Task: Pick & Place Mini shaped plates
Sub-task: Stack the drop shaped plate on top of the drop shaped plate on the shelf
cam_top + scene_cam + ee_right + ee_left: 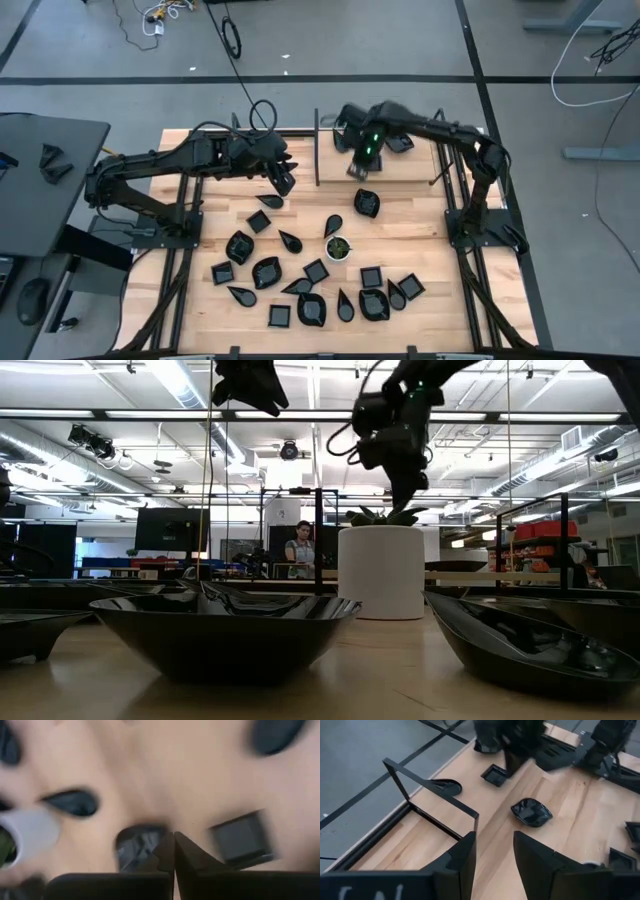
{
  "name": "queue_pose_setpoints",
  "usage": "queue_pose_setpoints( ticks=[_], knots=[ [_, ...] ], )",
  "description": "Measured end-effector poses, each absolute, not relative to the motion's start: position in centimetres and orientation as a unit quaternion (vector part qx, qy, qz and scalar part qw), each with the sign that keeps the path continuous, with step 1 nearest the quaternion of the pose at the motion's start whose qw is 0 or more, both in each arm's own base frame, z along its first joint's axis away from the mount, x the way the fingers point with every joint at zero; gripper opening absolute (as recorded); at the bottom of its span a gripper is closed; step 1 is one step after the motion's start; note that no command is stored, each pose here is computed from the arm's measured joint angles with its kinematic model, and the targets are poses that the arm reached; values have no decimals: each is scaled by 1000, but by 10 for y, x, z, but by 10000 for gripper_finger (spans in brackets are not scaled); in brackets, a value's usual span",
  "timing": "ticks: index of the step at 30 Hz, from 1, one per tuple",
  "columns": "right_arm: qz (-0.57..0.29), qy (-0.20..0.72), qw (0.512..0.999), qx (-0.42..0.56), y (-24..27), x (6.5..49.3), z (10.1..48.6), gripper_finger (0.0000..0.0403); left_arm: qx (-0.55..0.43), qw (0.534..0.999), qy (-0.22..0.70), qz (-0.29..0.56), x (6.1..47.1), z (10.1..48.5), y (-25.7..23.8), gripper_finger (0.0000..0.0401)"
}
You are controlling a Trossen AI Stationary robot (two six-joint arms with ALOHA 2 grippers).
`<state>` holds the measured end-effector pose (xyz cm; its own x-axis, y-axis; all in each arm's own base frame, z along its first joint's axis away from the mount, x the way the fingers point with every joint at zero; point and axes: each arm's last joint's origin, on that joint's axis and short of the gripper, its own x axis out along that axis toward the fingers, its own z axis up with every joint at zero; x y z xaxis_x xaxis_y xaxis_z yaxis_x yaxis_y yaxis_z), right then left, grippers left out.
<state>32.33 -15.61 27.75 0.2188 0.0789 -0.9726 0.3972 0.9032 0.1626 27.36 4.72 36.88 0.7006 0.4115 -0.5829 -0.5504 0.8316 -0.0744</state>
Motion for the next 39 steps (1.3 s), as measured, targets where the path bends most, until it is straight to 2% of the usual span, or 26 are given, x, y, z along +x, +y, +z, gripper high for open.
queue_pose_setpoints(
  ticks=[7,15,18,21,26,32,39],
  knots=[
    [-85,649,729,199,-79,316,259,13,-124,905,329,240,269,362,43,135],
    [-169,669,644,331,4,245,240,16,-96,896,368,228,265,357,40,135],
    [-149,666,622,383,35,225,231,24,-86,898,371,218,265,357,38,135],
    [-89,647,644,398,66,218,220,45,-81,900,373,209,266,357,33,135],
    [24,609,702,367,109,221,196,91,-76,903,377,190,267,357,20,135],
    [-21,630,711,312,122,222,166,122,-72,908,381,162,267,356,2,135],
    [-2,643,720,261,125,229,147,115,-76,911,380,143,267,356,-14,135]
  ],
)
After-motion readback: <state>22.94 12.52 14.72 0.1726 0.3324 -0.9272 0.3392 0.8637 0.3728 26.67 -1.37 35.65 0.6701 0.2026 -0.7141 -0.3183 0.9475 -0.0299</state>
